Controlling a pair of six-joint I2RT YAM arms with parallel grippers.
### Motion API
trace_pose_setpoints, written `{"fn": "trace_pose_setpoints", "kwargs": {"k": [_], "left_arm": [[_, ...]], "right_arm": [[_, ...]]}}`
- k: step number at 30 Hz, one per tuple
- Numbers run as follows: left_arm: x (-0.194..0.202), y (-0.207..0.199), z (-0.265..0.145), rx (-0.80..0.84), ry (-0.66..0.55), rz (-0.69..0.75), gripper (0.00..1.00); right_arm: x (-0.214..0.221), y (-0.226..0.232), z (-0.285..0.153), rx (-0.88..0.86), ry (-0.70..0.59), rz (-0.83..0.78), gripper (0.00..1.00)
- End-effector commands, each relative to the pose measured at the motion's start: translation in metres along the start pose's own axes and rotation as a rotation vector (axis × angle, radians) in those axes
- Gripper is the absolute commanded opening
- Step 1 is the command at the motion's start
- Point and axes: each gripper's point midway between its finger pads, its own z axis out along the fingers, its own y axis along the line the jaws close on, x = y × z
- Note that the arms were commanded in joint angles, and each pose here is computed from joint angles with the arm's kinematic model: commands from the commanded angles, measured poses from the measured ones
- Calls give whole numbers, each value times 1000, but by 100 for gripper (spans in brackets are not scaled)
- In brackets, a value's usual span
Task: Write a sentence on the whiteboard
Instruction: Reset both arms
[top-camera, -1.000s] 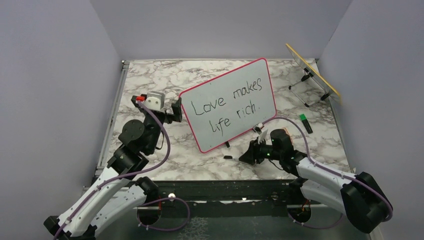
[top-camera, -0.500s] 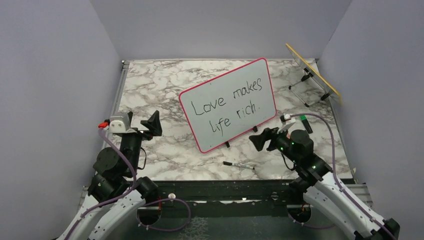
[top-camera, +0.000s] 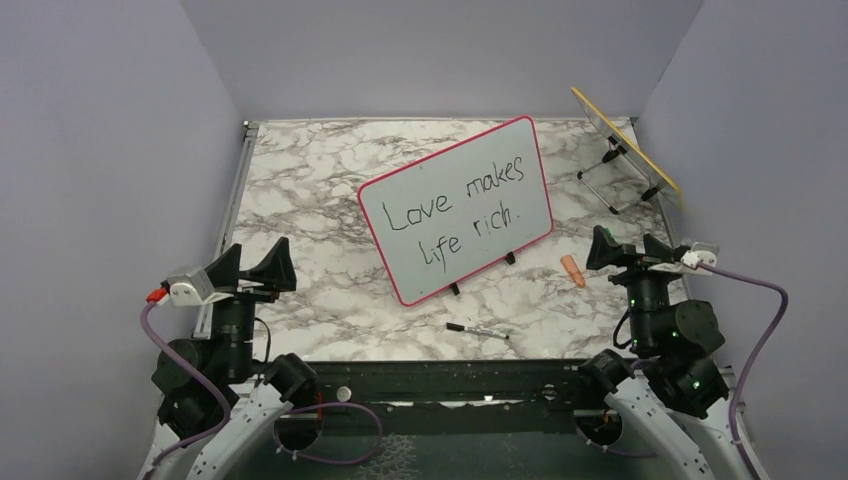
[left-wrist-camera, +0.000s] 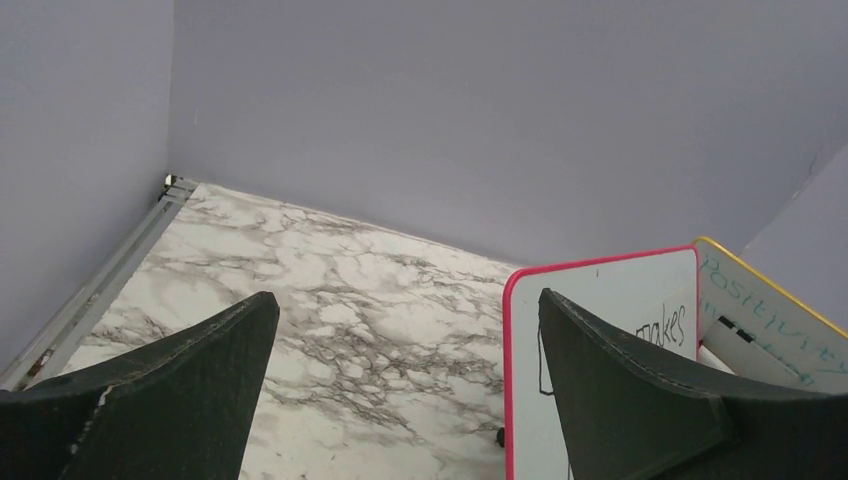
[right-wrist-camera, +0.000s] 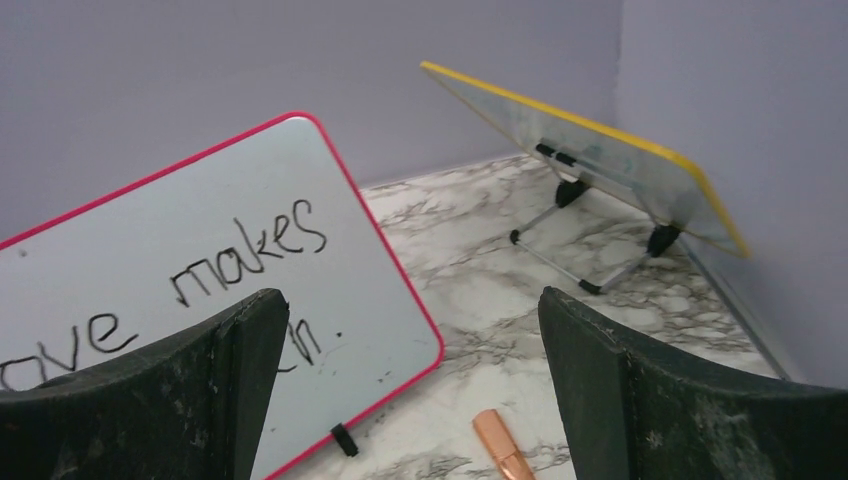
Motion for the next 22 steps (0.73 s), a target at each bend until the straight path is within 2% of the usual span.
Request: {"fn": "trace_pose_setpoints", "kwargs": {"k": [1,22], "left_arm": [[14,6,-1,-23,34,37,99],[17,10,1,-39,19,88,99]], "right_arm": [[-10,-35,-7,145,-94,-75,100],[11,-54,-8,253,-64,-112,100]]}}
